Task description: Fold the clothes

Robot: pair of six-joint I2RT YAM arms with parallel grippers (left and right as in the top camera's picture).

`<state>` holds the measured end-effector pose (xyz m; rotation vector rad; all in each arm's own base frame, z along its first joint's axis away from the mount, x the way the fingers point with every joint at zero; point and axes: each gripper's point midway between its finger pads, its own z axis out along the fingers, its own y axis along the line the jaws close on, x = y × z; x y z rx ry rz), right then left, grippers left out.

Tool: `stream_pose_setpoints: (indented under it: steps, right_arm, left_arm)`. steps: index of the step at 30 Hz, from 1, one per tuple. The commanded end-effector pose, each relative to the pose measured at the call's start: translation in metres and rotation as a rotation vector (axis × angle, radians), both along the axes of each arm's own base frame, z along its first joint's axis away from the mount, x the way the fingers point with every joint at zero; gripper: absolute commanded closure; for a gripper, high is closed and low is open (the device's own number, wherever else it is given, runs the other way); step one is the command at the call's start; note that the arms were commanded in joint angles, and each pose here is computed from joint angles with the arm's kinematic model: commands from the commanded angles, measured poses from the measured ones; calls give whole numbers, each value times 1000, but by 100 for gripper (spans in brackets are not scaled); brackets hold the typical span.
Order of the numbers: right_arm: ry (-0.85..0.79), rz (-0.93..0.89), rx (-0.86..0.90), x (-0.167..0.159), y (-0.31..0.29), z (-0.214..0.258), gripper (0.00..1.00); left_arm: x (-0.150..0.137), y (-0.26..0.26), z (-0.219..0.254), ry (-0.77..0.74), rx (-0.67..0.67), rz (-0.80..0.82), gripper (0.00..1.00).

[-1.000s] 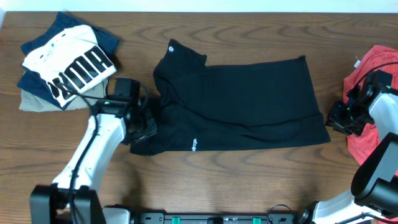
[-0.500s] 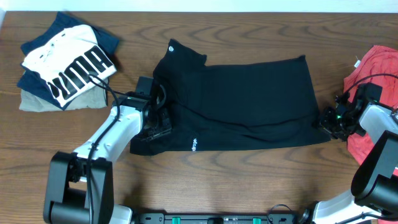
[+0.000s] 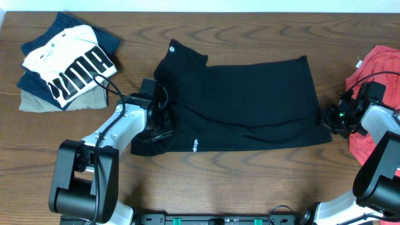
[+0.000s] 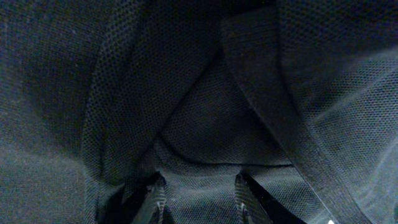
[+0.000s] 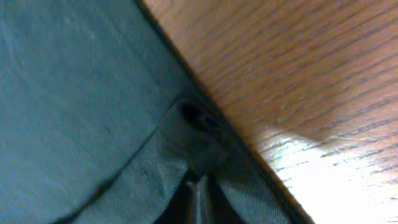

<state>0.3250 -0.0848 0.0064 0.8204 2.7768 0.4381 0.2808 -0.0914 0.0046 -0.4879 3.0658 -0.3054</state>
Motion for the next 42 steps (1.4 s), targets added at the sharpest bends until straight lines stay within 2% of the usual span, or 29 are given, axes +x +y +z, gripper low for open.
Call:
stream_pose_setpoints:
  steps: [1, 11, 20, 23, 30, 35, 42]
  right_arm:
    - [-11, -62, 18, 2, -4, 2, 99]
    - [-176, -220, 81, 39, -29, 24, 99]
    - [-187, -192, 72, 40, -29, 25, 98]
    - [-224, -91, 146, 40, -10, 31, 98]
    - [-131, 58, 197, 8, 15, 23, 98]
    - [16, 82, 58, -18, 6, 2, 96]
    - [-10, 116, -1, -24, 12, -25, 99]
  left_arm:
    - [-3, 3, -6, 11, 21, -13, 60]
    - [-7, 9, -9, 17, 49, -11, 60]
    - [-4, 8, -9, 6, 46, -11, 61]
    - [-4, 8, -9, 7, 47, -11, 61]
    - [-4, 8, -9, 7, 47, -11, 60]
    - [-4, 8, -9, 7, 47, -11, 60]
    - [-16, 11, -12, 53, 55, 8, 60]
